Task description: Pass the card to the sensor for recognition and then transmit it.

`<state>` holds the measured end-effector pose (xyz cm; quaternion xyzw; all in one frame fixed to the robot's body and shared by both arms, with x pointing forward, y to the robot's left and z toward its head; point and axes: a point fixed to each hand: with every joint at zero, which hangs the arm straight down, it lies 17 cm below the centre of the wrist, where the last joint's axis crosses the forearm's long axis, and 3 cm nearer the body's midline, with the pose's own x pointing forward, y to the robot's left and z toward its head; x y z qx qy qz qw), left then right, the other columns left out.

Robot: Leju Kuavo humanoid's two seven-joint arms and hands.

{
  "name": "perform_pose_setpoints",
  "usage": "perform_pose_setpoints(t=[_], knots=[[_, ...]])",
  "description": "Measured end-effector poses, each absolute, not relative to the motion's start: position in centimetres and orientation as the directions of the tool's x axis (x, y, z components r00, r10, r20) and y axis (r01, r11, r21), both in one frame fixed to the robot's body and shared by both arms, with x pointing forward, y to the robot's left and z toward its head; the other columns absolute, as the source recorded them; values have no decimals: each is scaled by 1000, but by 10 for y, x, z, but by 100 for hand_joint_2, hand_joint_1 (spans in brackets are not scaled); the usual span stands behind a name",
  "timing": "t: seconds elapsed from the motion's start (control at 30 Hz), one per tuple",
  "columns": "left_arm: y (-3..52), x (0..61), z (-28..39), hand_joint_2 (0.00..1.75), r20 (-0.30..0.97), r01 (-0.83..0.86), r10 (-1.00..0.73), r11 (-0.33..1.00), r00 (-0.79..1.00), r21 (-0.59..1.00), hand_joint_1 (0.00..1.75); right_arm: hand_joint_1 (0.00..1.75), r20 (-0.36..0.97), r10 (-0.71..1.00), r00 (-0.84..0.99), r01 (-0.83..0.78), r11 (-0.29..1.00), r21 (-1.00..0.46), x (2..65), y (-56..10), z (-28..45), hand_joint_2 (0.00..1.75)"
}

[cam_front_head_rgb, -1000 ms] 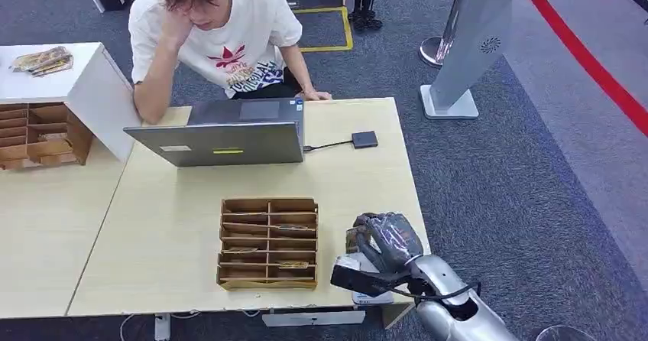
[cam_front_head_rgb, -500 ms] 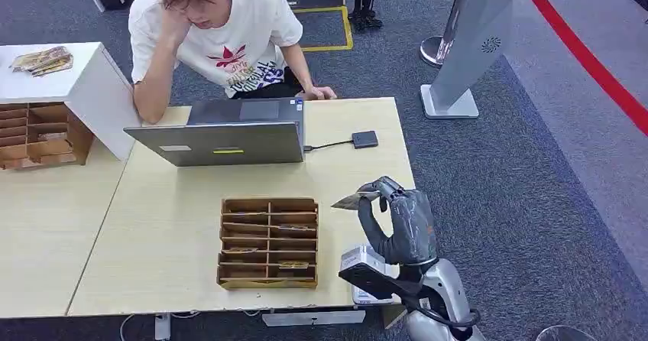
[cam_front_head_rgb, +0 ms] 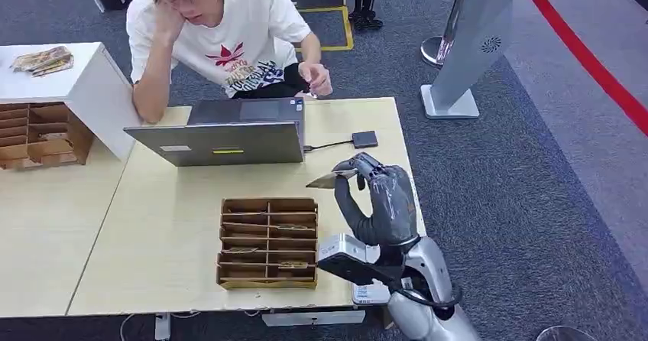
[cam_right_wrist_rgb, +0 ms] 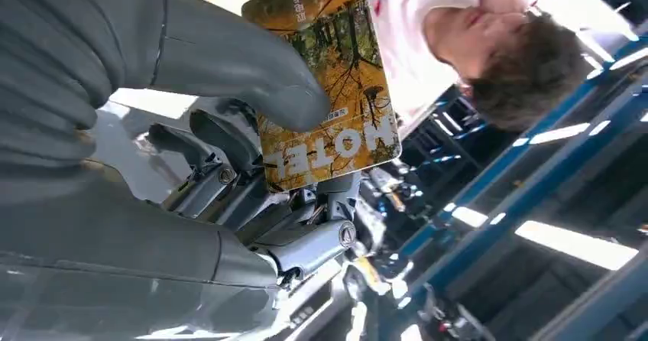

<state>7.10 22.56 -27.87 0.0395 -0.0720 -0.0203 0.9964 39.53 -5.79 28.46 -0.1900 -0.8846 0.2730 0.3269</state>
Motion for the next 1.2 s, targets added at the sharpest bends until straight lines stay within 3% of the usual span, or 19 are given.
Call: perform_pose_setpoints(t=[0.57, 0.87, 1.1, 1.13, 1.17, 1.2], knots=[[217, 104, -273, 0, 142, 219, -229, 972, 963, 87, 0, 175, 340, 578, -742, 131, 623, -771, 465, 33, 341, 175], [209, 119, -269, 0, 156, 312, -323, 946, 933, 93, 0, 175, 248, 724, -643, 178, 457, -871, 523, 41, 318, 175], [208, 122, -268, 0, 160, 330, -341, 939, 926, 95, 0, 175, 234, 762, -603, 153, 398, -905, 540, 37, 295, 175], [208, 122, -268, 0, 160, 330, -342, 939, 926, 95, 0, 152, 234, 766, -599, 149, 394, -907, 541, 36, 292, 175], [208, 122, -268, 0, 160, 331, -342, 939, 926, 95, 0, 5, 235, 768, -596, 146, 391, -909, 542, 36, 290, 175], [208, 122, -268, 0, 160, 331, -342, 939, 926, 95, 0, 0, 235, 769, -594, 143, 389, -910, 543, 35, 288, 175]])
